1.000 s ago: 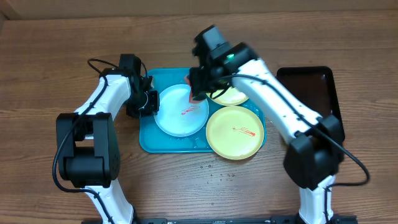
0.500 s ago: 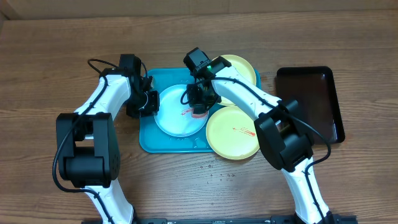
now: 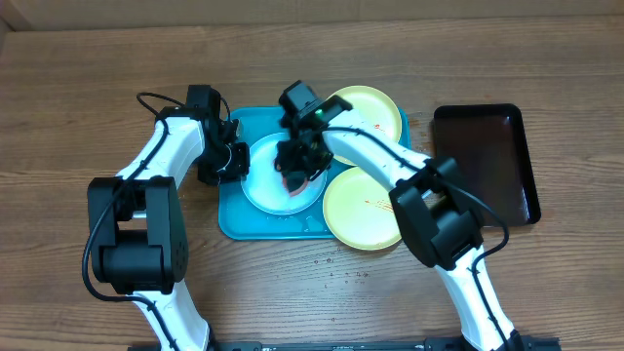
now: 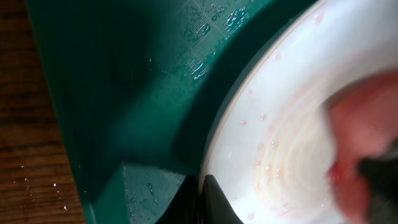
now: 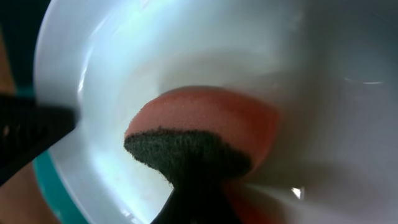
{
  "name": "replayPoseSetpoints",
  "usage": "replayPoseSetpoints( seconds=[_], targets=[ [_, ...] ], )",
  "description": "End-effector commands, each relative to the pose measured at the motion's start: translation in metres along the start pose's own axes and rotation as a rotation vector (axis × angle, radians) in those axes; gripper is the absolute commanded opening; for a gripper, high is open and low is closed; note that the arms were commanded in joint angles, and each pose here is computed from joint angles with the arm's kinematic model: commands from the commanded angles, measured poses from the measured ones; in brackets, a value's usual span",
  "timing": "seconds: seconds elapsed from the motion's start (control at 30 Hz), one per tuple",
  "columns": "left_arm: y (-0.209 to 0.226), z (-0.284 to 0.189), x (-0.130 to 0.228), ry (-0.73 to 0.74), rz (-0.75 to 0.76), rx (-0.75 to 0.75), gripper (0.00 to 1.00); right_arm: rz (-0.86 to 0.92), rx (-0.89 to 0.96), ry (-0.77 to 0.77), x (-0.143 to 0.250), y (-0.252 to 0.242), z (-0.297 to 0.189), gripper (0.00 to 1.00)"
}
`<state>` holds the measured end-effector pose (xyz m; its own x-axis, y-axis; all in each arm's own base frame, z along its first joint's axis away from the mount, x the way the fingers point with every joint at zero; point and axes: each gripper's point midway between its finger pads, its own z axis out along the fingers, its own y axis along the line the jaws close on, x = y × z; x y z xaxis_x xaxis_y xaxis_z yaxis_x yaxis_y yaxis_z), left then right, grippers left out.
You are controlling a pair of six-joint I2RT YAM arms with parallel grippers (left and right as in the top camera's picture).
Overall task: Clean dirty plates on tray and stack at the side
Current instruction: 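Scrub the white plate with the sponge while left gripper holds it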
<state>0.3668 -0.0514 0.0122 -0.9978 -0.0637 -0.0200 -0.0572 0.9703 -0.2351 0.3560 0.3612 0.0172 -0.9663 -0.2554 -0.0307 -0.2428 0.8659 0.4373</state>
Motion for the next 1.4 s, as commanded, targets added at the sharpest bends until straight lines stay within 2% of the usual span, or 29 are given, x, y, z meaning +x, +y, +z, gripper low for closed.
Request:
replayPoseSetpoints(
  seconds=[0.0,0.1,0.2,0.37,0.53,0.77,0.93,1.13,1.37],
  targets=[
    [-0.003,0.004,-0.001,0.011,-0.005,0.020,0.04,-0.046,-0.090,0.094,0.022,0.025,0.014,0.04],
    [-0.003,0.004,-0.001,0.011,-0.005,0.020,0.04,-0.076,-0.067,0.123,0.028,0.019,0.009,0.04],
    [-0.003,0.004,-0.001,0.010,-0.005,0.019,0.04,-0.074,0.048,0.124,0.026,0.000,-0.003,0.04],
    [-0.003,0.004,-0.001,0.010,-0.005,0.016,0.04,-0.046,0.329,0.031,0.005,-0.042,-0.033,0.04],
    [-0.003,0.004,-0.001,0.010,-0.005,0.016,0.04,-0.026,0.438,-0.065,-0.015,-0.059,-0.042,0.04],
    [-0.003,0.004,-0.001,0.010,-0.004,0.016,0.04,-0.033,0.359,-0.102,-0.028,-0.047,-0.020,0.04],
    [-0.003,0.004,-0.004,-0.001,-0.002,0.018,0.04,-0.069,0.140,-0.021,-0.019,-0.015,0.005,0.04],
    [0.000,0.003,-0.004,-0.002,-0.013,0.018,0.04,-0.110,-0.105,0.031,-0.011,0.031,0.007,0.04],
    [-0.002,0.003,-0.005,-0.003,-0.009,0.018,0.04,-0.121,-0.136,0.113,0.011,0.040,0.008,0.04]
  ],
)
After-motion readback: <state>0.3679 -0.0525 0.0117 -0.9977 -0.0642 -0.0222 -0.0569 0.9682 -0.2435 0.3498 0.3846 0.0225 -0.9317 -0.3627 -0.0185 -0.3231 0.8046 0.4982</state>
